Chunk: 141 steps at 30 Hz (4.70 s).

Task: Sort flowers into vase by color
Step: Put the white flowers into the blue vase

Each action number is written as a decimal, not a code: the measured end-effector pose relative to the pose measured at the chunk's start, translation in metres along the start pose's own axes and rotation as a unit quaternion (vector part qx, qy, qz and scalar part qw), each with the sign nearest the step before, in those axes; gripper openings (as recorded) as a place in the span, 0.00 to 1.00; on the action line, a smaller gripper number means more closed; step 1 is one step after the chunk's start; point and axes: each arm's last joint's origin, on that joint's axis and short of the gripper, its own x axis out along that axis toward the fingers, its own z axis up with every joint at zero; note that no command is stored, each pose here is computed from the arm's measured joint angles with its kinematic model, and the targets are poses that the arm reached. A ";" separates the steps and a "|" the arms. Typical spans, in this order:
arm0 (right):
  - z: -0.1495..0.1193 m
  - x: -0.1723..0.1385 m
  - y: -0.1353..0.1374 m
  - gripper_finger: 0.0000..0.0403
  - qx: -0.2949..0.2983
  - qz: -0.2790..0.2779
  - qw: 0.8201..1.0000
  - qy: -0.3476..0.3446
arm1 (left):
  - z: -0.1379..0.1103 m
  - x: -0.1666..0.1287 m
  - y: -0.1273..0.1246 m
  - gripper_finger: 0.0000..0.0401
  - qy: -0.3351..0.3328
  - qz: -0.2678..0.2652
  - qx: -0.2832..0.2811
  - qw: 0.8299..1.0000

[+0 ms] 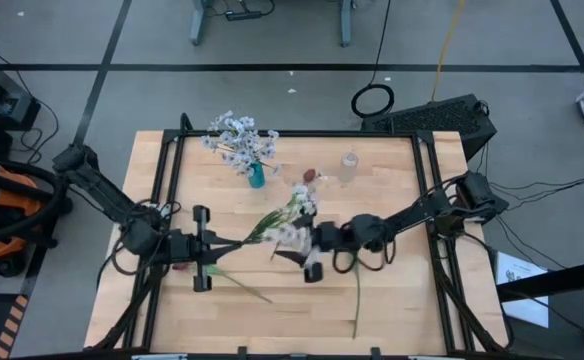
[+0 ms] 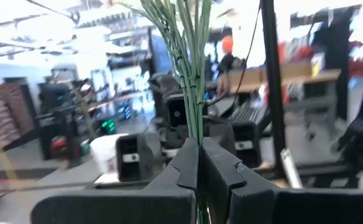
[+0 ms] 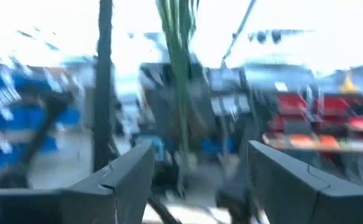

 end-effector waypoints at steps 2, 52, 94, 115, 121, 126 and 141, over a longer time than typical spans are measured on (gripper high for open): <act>0.005 -0.001 0.001 0.61 0.007 0.026 0.999 -0.029 | -0.012 -0.001 -0.002 0.02 -0.017 -0.007 -0.010 1.000; 0.022 0.021 0.025 0.70 0.018 0.033 0.999 -0.035 | -0.067 0.030 -0.014 0.02 -0.036 -0.039 -0.028 0.998; 0.005 0.022 0.018 0.00 0.022 0.004 0.998 0.055 | -0.068 0.004 -0.036 0.64 0.065 0.045 -0.083 0.993; 0.006 0.018 0.018 0.00 0.045 0.005 0.992 0.119 | -0.044 -0.035 -0.029 0.67 0.125 0.035 -0.134 0.982; 0.013 0.015 0.020 0.00 0.049 0.007 0.989 0.141 | -0.040 -0.042 -0.023 0.67 0.139 0.027 -0.118 0.983; 0.015 0.015 0.021 0.00 0.050 0.010 0.989 0.142 | -0.042 -0.047 -0.018 0.67 0.159 0.026 -0.124 0.979; 0.003 0.013 0.012 0.00 0.111 -0.020 0.974 0.198 | -0.041 -0.026 0.001 0.67 0.133 0.060 -0.170 0.975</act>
